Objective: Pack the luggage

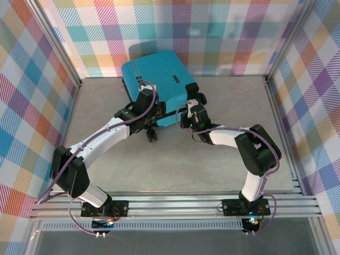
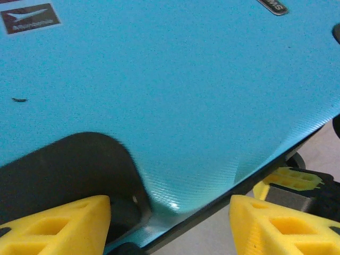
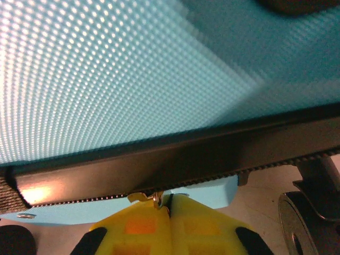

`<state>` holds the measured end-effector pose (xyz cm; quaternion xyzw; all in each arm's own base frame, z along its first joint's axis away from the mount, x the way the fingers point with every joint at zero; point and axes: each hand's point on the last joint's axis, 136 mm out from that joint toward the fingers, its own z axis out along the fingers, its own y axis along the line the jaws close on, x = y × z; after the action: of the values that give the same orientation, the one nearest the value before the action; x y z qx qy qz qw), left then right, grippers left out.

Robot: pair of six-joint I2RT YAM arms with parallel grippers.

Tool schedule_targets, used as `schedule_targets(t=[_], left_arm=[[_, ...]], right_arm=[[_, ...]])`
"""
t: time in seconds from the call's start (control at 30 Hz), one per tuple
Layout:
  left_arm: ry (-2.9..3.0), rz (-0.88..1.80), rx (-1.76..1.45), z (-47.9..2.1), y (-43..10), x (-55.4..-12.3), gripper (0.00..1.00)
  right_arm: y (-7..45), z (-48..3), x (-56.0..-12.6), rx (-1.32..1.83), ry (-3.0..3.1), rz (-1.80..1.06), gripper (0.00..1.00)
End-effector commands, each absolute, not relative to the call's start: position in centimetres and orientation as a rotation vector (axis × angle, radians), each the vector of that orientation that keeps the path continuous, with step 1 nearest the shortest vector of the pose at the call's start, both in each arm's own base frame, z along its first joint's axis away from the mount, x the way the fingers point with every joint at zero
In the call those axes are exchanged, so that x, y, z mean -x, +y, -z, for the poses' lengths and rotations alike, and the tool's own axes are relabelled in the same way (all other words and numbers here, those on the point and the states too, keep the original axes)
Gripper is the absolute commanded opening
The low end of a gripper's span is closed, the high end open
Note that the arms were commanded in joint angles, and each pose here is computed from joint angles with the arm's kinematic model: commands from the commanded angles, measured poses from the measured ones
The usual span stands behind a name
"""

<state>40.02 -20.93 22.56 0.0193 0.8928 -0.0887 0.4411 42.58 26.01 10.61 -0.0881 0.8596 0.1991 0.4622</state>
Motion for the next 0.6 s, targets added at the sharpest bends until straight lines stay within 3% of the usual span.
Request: schedule_targets(t=[0.0, 0.33, 0.57], left_arm=[[2.55, -0.127, 0.048, -13.0, -13.2, -36.4, 0.62], [2.567, -0.097, 0.027, -12.6, -13.8, -37.1, 0.61], [2.564, 0.051, -0.039, -13.2, -16.5, -36.7, 0.57]], right_arm=[[15.6, -9.9, -45.4, -0.15, 2.163, -0.179, 0.0], [16.9, -11.1, -43.6, -0.007, 2.106, -0.31, 0.0], [19.0, -8.8, -42.3, 0.034, 2.152, -0.343, 0.0]])
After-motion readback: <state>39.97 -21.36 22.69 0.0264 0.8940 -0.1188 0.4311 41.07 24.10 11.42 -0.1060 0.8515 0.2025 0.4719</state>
